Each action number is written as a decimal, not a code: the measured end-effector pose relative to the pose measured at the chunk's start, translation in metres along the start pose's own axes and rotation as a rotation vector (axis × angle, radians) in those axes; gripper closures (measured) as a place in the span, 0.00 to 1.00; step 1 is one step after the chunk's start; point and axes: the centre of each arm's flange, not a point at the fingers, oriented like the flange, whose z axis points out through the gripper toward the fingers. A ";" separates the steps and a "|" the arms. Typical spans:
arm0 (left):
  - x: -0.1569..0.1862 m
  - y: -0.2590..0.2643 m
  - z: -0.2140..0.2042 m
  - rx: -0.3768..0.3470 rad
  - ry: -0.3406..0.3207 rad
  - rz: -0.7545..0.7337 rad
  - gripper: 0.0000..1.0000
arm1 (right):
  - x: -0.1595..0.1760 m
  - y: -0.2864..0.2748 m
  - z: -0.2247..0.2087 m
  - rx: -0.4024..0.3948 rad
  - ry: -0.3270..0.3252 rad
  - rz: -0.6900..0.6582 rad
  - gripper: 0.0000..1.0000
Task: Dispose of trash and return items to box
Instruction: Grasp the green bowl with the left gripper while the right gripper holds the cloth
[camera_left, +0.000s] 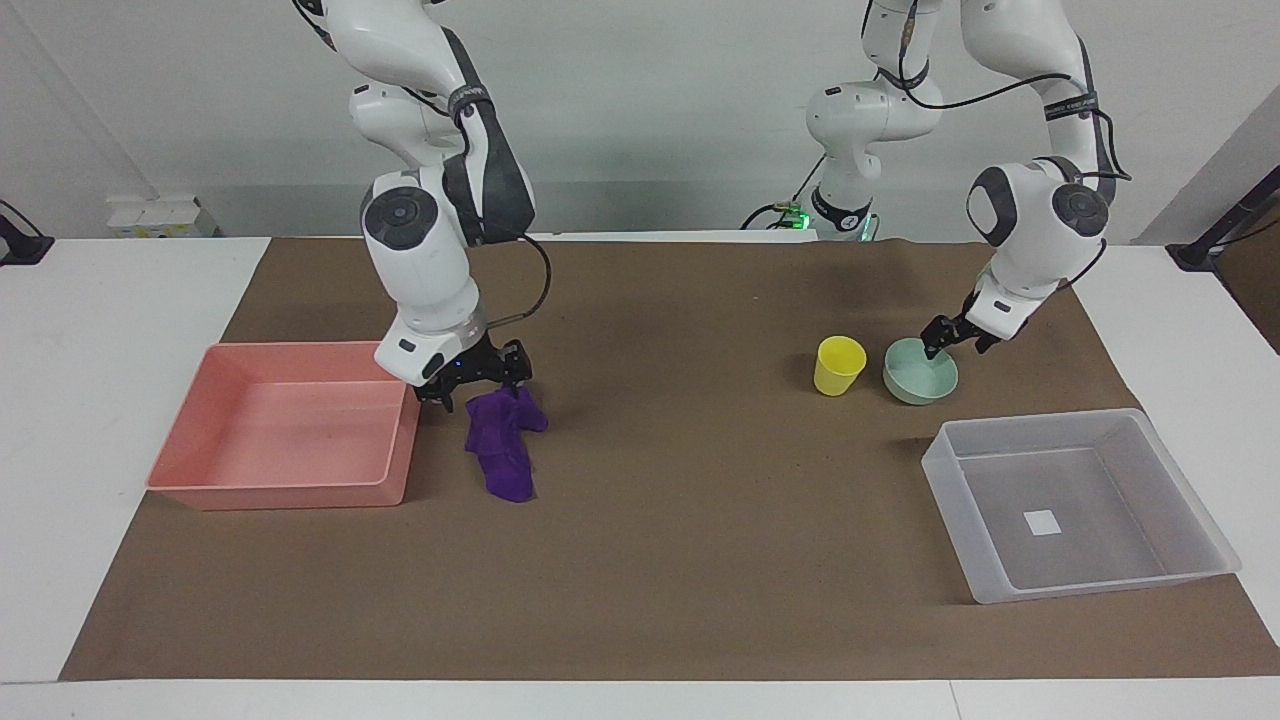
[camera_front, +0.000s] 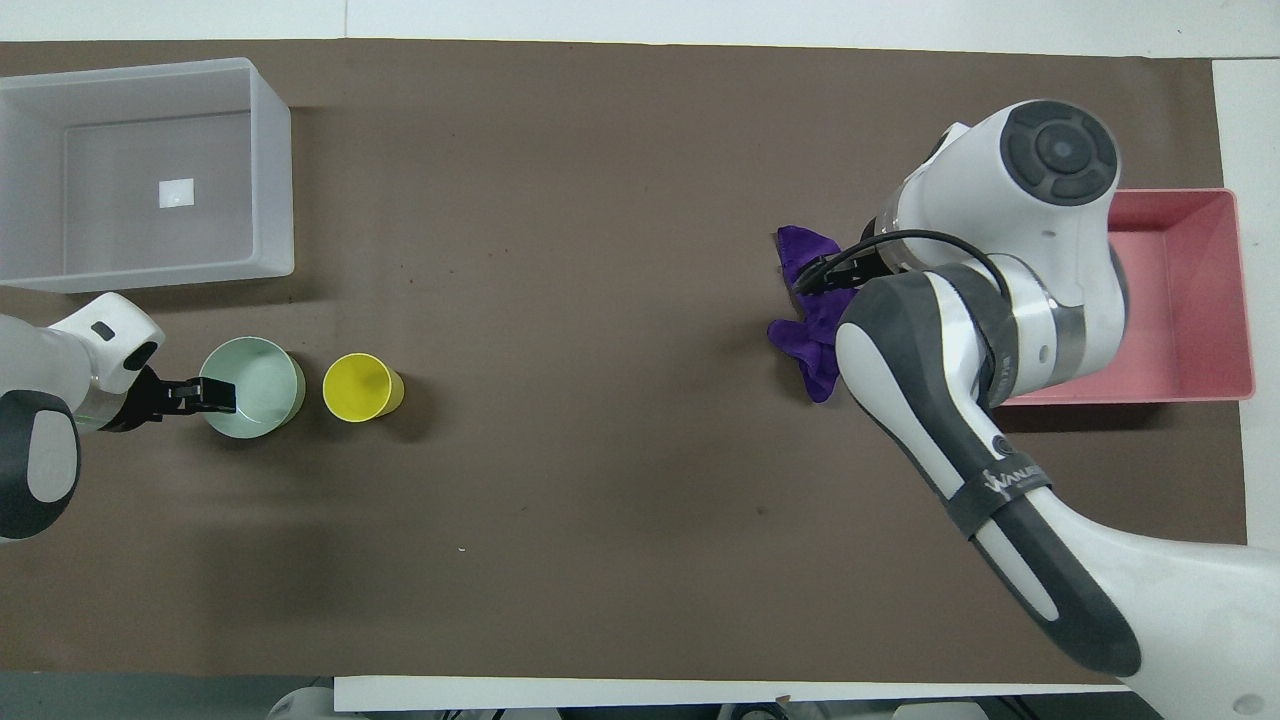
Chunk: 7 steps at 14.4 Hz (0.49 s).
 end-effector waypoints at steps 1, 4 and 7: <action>-0.003 0.006 0.008 0.000 0.010 -0.014 0.32 | -0.002 -0.003 0.017 -0.001 -0.012 -0.006 0.01; -0.004 0.017 0.017 0.001 0.019 -0.014 0.67 | -0.006 -0.005 0.053 -0.002 -0.031 -0.009 0.08; -0.003 0.017 0.017 0.000 0.024 -0.015 0.90 | -0.011 -0.004 0.080 -0.003 -0.037 -0.007 0.29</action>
